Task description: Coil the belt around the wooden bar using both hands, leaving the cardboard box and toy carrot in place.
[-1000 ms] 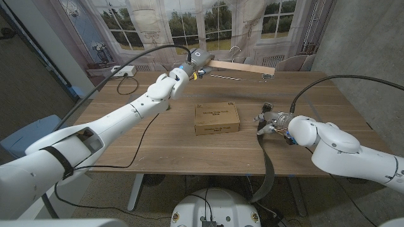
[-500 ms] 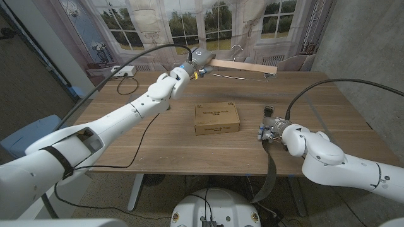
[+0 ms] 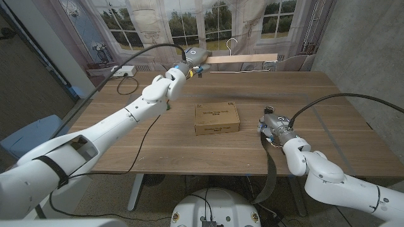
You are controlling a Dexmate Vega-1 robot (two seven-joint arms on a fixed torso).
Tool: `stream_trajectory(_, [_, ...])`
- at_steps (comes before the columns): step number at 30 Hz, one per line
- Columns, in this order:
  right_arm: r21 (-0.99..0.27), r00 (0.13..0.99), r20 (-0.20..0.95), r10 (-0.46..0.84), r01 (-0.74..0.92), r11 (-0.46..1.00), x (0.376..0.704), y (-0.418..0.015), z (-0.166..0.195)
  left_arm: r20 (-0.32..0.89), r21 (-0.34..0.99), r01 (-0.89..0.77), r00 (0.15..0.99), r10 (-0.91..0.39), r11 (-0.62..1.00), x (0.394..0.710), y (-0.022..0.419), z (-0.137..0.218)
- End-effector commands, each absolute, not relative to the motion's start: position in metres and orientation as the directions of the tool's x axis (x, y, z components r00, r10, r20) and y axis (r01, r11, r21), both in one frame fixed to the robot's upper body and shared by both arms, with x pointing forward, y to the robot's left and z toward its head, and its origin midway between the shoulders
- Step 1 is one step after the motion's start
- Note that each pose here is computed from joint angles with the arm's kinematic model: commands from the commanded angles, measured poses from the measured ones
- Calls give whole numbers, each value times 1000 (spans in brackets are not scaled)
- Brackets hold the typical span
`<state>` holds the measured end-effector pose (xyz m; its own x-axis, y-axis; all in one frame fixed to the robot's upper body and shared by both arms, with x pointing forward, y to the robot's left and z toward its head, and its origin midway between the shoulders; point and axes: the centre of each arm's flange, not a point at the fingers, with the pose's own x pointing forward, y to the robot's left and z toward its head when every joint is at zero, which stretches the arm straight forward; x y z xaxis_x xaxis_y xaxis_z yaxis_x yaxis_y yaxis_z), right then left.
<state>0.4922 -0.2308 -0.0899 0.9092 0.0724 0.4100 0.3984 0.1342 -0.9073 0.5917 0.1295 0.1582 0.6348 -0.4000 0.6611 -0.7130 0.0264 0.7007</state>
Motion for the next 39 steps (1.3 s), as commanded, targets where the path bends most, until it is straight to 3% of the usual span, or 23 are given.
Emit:
stream_trajectory(1, [-649,665,747,-14,733,206,490,-239,-88,651,734,-678,688,-320,36,582,169,150])
stream_trajectory(11, [-506,534,841,-85,832,227,493,-248,-80,628,696,-690,718,-300,-196,574,182,142])
stream_trajectory(24, [-401,442,888,-127,880,256,497,-254,-73,605,695,-677,733,-311,-243,584,174,141])
stream_trajectory(27, [-407,448,885,-124,876,257,497,-255,-72,603,696,-676,733,-315,-241,587,170,142])
stream_trajectory(34, [-513,562,821,-97,803,304,492,-256,-65,603,703,-677,730,-323,-218,591,163,149])
stream_trajectory(39, [-534,585,807,-80,780,327,490,-257,-60,607,751,-656,727,-320,-66,591,165,158])
